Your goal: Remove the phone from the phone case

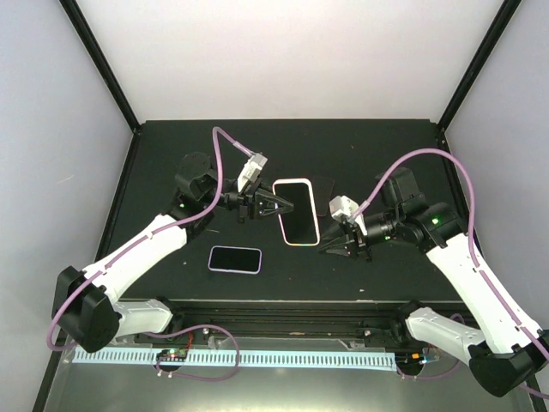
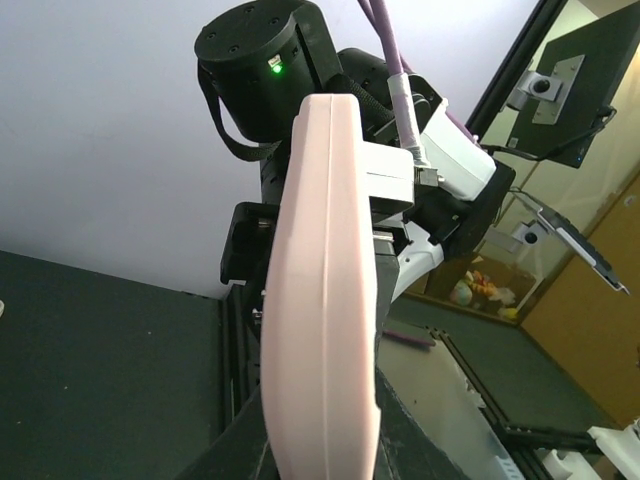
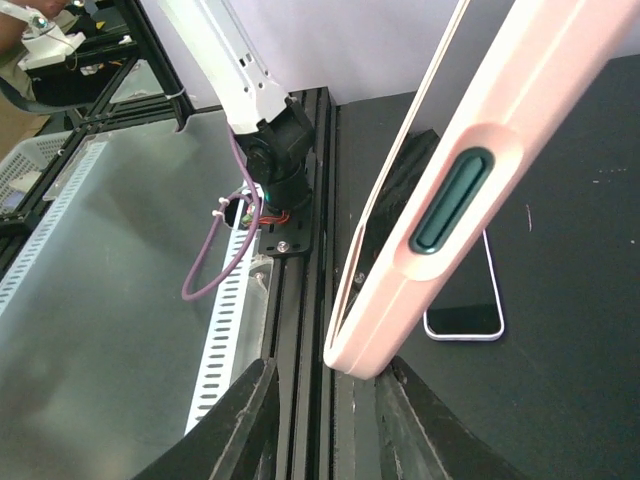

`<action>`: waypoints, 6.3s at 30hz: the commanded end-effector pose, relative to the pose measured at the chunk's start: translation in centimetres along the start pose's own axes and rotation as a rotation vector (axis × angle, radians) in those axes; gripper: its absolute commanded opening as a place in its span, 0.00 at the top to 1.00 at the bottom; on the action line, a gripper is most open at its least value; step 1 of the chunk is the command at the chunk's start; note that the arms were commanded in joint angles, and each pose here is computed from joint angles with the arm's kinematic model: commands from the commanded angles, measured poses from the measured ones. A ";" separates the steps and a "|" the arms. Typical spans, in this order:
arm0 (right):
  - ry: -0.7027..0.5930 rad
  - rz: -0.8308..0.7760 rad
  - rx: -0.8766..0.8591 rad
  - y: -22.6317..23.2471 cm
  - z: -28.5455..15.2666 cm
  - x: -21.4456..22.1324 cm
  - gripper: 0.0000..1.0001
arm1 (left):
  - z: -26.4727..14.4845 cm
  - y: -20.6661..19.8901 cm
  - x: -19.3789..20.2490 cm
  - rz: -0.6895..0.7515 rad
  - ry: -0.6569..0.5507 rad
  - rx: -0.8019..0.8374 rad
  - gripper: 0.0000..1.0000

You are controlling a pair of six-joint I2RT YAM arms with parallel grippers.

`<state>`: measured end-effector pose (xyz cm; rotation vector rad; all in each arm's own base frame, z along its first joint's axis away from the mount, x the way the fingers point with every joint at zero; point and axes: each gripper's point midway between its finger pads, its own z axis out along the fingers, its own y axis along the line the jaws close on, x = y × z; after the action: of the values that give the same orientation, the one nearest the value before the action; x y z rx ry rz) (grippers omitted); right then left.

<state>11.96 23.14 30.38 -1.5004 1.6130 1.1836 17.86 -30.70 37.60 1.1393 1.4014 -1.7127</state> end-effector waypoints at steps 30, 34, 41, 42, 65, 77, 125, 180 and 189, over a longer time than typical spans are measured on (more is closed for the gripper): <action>0.013 -0.088 -0.004 0.9 -0.3 -0.5 0.66 | 1.4 -2.1 -0.4 0.088 0.043 0.080 0.99; 0.022 -0.065 -0.007 0.7 0.0 -0.3 0.65 | 1.4 -2.1 -0.5 0.090 0.041 0.076 0.98; 0.022 -0.052 -0.015 0.7 0.4 -0.3 0.59 | 1.3 -1.9 -0.6 0.095 0.034 0.060 0.98; 0.023 -0.051 -0.018 0.7 0.5 -0.3 0.59 | 1.3 -1.8 -0.6 0.094 0.034 0.059 0.98; 0.149 -0.274 0.004 0.6 0.9 1.8 0.79 | 1.6 -4.6 -0.6 0.024 0.079 0.199 0.99; 0.241 -0.383 0.128 -1.7 0.3 2.6 0.83 | 2.3 -6.3 0.2 0.016 0.122 0.268 0.98; -0.194 -0.132 0.661 -10.6 -7.0 -11.4 0.60 | 2.7 -7.0 0.7 0.033 0.133 0.292 0.98; -0.018 0.985 0.847 -13.3 -3.6 15.4 0.99 | 1.9 11.5 9.6 0.077 -0.098 -1.002 0.30; -0.080 1.155 0.786 -15.6 -2.9 18.1 0.99 | 7.5 15.2 15.3 0.170 0.099 -1.025 0.26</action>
<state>21.92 12.50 9.35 0.0573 2.6788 0.7430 21.35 -38.97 16.46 0.7202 1.9045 -0.6812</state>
